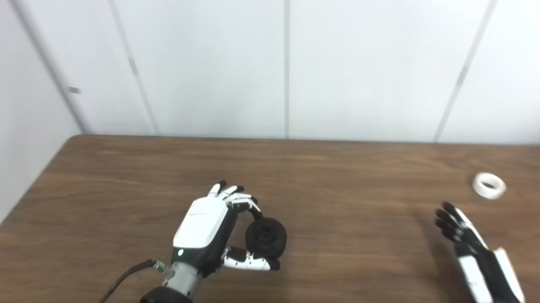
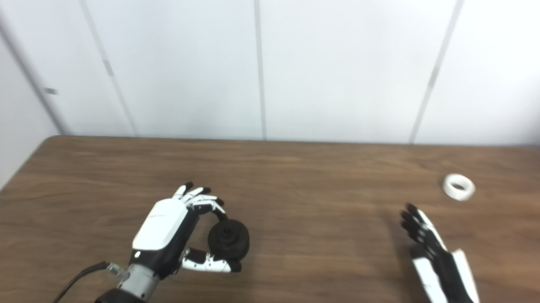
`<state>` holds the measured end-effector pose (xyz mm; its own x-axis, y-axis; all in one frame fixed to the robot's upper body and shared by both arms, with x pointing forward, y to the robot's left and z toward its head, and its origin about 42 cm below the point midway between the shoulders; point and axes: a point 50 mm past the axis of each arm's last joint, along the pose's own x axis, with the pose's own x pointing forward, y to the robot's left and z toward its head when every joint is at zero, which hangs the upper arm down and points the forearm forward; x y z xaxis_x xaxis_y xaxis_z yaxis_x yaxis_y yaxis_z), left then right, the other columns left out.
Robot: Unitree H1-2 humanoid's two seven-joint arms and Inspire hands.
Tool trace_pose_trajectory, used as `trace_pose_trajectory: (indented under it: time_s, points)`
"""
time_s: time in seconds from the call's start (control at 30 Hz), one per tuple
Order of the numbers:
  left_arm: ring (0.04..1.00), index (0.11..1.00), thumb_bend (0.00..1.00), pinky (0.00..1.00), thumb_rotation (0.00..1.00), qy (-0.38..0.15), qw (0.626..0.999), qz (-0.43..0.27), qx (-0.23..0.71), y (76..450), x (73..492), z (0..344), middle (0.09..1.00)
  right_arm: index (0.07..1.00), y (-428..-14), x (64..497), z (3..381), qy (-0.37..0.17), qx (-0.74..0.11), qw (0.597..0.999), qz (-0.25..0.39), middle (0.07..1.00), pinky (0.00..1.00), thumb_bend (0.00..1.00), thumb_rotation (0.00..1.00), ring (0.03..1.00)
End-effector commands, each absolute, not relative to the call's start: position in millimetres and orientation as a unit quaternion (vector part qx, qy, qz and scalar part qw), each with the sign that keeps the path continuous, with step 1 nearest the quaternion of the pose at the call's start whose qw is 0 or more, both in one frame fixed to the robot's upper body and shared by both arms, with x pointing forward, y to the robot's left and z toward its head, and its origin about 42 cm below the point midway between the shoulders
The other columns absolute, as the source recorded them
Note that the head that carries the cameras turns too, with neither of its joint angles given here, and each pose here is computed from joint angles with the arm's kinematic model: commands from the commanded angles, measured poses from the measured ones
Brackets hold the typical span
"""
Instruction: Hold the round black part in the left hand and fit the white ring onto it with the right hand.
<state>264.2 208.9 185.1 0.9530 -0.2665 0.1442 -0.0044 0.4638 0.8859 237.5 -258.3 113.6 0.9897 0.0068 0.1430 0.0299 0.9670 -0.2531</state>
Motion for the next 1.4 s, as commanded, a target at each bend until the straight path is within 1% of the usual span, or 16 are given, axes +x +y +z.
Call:
trace_pose_trajectory:
  time_s: [0.0, 0.4, 0.5, 0.97, 1.1, 1.2, 1.23, 1.3, 1.37]
  points:
    - [0.909, 0.483, 0.52, 1.00, 0.05, -0.166, 0.835, -0.074, 0.519, 206, 264, 195, 0.781, 0.913, -242, 227, 98, -0.040, -0.108, 0.993, -0.009, 0.898, 0.91, 0.56, 1.00, 0.885]
    - [0.905, 0.483, 0.52, 1.00, 0.05, -0.167, 0.832, -0.142, 0.511, 177, 246, 160, 0.786, 0.914, -219, 235, 112, -0.039, -0.115, 0.993, -0.011, 0.901, 0.94, 0.57, 1.00, 0.900]
    - [0.901, 0.483, 0.52, 1.00, 0.05, -0.167, 0.830, -0.150, 0.511, 173, 242, 155, 0.784, 0.909, -215, 237, 116, -0.044, -0.112, 0.993, -0.014, 0.895, 0.92, 0.59, 1.00, 0.891]
    - [0.898, 0.484, 0.52, 1.00, 0.05, -0.151, 0.834, -0.183, 0.498, 166, 235, 130, 0.781, 0.899, -204, 243, 131, -0.051, -0.113, 0.992, -0.016, 0.891, 0.91, 0.51, 1.00, 0.901]
    - [0.905, 0.484, 0.52, 1.00, 0.05, -0.146, 0.832, -0.188, 0.501, 167, 236, 128, 0.787, 0.891, -206, 244, 143, -0.059, -0.116, 0.991, -0.015, 0.899, 0.91, 0.49, 1.00, 0.914]
    - [0.900, 0.484, 0.52, 1.00, 0.05, -0.148, 0.833, -0.185, 0.500, 169, 235, 127, 0.785, 0.890, -213, 245, 156, -0.069, -0.131, 0.989, -0.021, 0.902, 0.87, 0.49, 1.00, 0.911]
    - [0.899, 0.484, 0.52, 1.00, 0.05, -0.148, 0.833, -0.185, 0.500, 170, 235, 126, 0.784, 0.886, -216, 246, 161, -0.071, -0.138, 0.988, -0.027, 0.898, 0.86, 0.50, 0.97, 0.902]
    - [0.900, 0.484, 0.52, 1.00, 0.06, -0.147, 0.832, -0.184, 0.502, 171, 235, 127, 0.784, 0.865, -225, 250, 171, -0.075, -0.163, 0.983, -0.039, 0.888, 0.83, 0.53, 0.88, 0.888]
    - [0.902, 0.484, 0.52, 1.00, 0.05, -0.147, 0.832, -0.184, 0.502, 173, 235, 127, 0.787, 0.838, -231, 252, 179, -0.076, -0.189, 0.978, -0.050, 0.878, 0.84, 0.53, 0.75, 0.882]
